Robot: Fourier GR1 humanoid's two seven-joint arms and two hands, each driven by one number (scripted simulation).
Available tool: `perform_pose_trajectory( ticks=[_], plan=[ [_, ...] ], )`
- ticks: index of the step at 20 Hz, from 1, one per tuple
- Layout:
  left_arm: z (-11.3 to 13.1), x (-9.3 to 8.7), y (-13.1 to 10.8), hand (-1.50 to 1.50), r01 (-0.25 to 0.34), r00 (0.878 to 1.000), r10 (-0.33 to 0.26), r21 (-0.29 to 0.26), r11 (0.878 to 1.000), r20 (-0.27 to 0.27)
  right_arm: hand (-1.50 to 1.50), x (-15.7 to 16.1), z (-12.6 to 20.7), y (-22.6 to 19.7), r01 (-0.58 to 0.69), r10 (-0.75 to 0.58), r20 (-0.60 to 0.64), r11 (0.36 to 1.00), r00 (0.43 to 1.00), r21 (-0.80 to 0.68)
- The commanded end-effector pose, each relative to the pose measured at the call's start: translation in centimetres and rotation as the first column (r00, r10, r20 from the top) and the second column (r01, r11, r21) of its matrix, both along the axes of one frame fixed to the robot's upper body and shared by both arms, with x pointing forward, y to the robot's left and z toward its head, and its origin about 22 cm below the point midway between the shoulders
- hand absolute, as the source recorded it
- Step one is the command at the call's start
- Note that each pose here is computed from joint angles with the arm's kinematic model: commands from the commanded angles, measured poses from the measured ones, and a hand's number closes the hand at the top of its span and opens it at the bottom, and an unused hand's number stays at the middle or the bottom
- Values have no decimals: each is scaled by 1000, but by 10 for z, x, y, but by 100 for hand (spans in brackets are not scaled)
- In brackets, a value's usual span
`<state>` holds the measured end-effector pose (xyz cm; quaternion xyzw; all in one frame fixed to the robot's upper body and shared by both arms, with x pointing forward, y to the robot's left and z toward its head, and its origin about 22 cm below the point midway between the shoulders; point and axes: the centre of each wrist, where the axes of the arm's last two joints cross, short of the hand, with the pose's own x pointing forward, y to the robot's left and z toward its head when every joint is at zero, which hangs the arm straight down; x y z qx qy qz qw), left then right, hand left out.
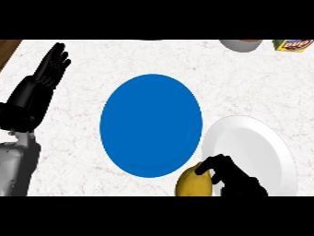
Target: Pick the lemon from the plate and place it in the plate
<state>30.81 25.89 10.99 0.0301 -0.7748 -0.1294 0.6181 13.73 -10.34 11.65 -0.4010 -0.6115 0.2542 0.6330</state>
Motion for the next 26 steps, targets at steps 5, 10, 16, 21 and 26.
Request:
perform_pose_trajectory(
  ticks=[5,10,16,21,26],
  plan=[
    [2,4,-8,0,18,1000,-18,0,1000,1,-150,89,-32,35,189,-181,-87,978,980,93],
    [7,8,-7,0,22,1000,-22,-4,1000,8,-150,130,-29,49,155,-155,-17,962,988,224],
    [-4,6,-9,0,2,1000,-2,0,1000,-6,-150,164,-28,59,153,-227,162,915,960,374],
    [-9,2,8,0,-32,999,32,1,999,-20,-150,170,-19,73,114,-254,200,841,946,530],
    [-11,-3,17,0,-75,997,75,-10,997,-22,-150,169,-26,65,134,-317,210,788,925,601]
  ],
)
